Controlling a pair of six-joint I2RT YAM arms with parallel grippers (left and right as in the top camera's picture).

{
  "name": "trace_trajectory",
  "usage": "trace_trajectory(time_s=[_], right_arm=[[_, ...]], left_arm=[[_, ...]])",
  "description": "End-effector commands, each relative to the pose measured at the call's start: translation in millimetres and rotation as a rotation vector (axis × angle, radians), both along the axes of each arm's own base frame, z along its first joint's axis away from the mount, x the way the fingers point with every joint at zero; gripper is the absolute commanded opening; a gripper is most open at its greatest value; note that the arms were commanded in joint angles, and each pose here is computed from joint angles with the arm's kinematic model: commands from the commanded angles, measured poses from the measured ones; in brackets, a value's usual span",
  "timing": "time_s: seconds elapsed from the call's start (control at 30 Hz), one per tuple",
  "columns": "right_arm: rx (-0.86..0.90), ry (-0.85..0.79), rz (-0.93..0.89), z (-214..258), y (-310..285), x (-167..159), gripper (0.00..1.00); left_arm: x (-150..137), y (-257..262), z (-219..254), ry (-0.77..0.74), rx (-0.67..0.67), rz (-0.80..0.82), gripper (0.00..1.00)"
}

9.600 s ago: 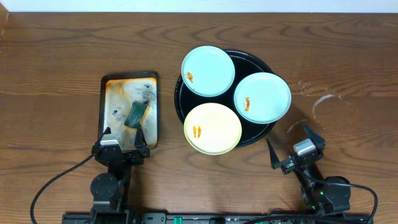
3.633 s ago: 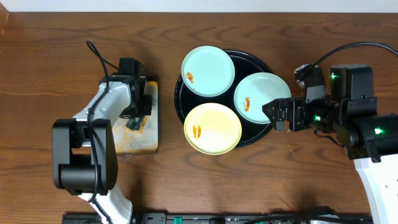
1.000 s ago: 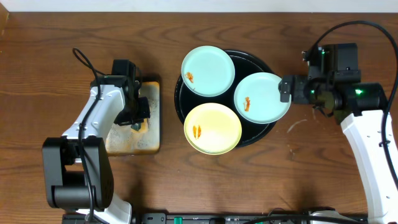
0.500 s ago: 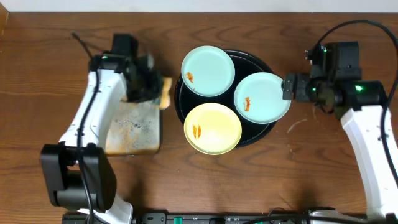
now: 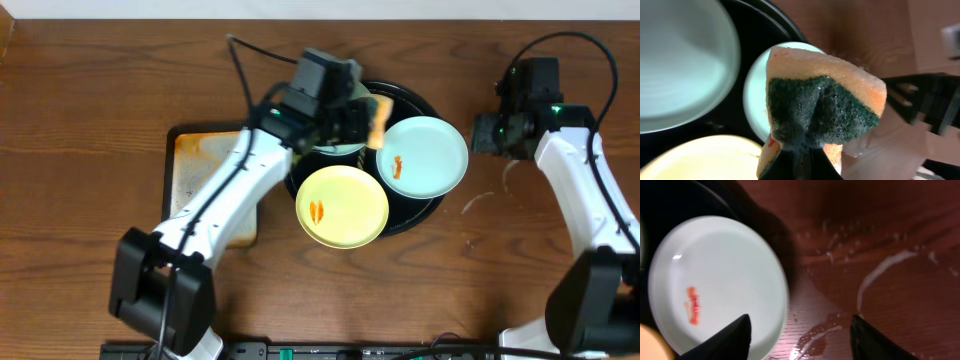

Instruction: Clean dirty plates on tray and stack at the side

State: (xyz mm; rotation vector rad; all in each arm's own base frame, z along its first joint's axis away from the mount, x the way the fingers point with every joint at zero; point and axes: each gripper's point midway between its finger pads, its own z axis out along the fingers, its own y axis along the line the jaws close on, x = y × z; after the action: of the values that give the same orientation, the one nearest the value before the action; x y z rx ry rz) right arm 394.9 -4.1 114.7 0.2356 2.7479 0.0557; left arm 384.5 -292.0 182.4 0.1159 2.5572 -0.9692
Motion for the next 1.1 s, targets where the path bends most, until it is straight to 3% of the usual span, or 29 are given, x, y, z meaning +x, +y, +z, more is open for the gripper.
trace_trajectory(time_s=[0.0,0.13,0.4,0.5,0.83,1.07], right_arm=[[0.116,0.046,0.064,-20,12,3,0.58],[0.179,0.096,0.098,-42,22,3,0.54],[0.175,0.099,0.097,-58,21,12,0.55],[0.172,0.103,0.095,-61,20,12,0.49],[0.172,0.102,0.095,-61,20,12,0.45],[0.174,0.119,0.094,-67,20,9,0.44]], left_arm=[[0,-24,-17,0.078,-0.040,0.023,0.08],[3,-46,-35,0.102,-0.067,0.026,0.08],[-8,-86,-84,0.191,-0.078,0.021,0.08],[-10,-88,-104,0.217,-0.052,0.017,0.08],[-13,-81,-154,0.274,0.034,0.035,0.08],[-13,-53,-182,0.204,0.245,0.056,0.08]])
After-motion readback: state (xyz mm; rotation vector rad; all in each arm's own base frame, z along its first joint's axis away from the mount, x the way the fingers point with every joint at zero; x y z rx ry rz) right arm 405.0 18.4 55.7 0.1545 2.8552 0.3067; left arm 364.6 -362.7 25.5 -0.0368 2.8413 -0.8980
